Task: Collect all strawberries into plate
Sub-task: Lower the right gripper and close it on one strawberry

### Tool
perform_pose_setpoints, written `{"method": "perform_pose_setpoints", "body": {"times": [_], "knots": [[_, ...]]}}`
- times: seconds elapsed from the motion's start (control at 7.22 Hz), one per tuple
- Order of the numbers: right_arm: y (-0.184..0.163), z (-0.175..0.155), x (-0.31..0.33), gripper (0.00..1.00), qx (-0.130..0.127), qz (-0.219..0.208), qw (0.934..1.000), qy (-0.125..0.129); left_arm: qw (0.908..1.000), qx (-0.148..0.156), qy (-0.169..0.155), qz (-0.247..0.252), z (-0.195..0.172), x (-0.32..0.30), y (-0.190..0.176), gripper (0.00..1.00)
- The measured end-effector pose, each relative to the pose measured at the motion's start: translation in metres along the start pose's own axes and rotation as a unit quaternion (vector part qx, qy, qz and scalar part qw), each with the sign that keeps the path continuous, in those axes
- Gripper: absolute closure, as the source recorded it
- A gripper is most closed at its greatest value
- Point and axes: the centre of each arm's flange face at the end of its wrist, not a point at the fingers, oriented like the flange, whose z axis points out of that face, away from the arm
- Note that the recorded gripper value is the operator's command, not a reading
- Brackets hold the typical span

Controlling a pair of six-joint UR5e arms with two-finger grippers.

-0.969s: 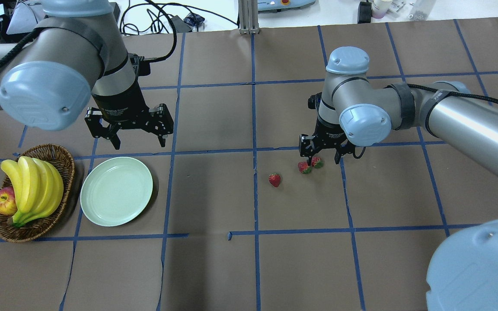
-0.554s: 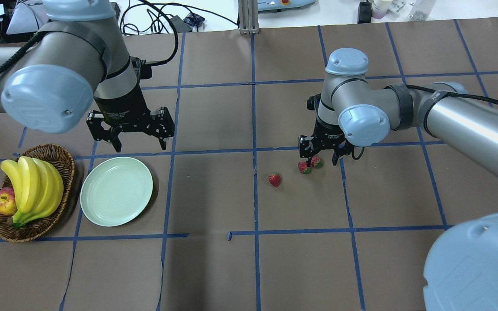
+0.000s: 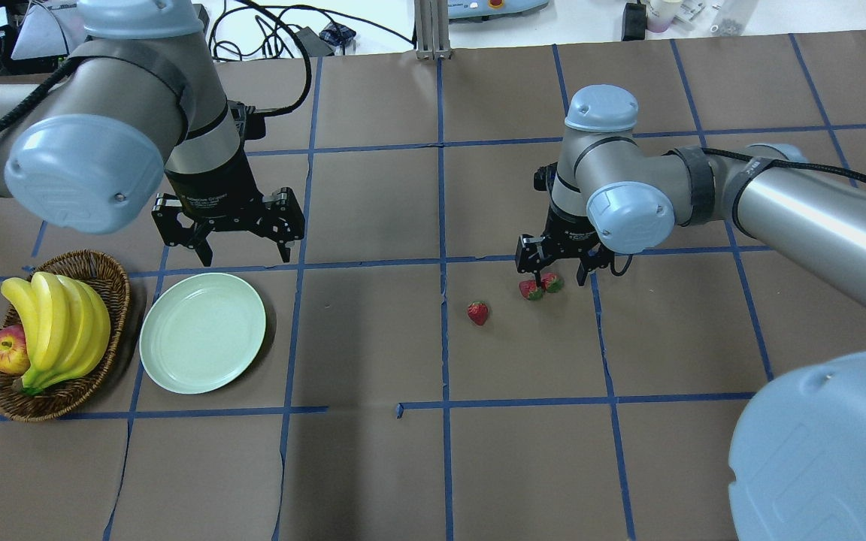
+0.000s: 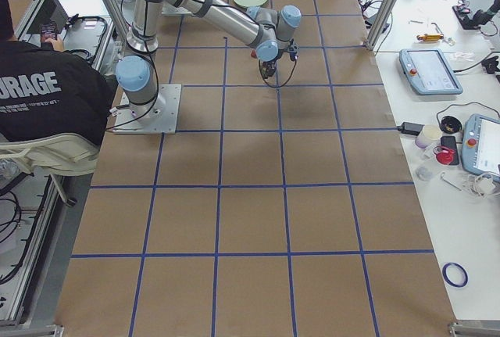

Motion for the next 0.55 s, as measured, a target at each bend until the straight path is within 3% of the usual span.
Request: {"method": "perform_pose_setpoints", "body": {"times": [0.55], "knots": [[-0.0002, -0.0057, 0.0014, 0.24, 0.006, 0.005, 1.0, -0.003, 1.0, -0.003, 0.0, 0.001, 0.003, 0.0005, 0.0005, 0.0]]}}
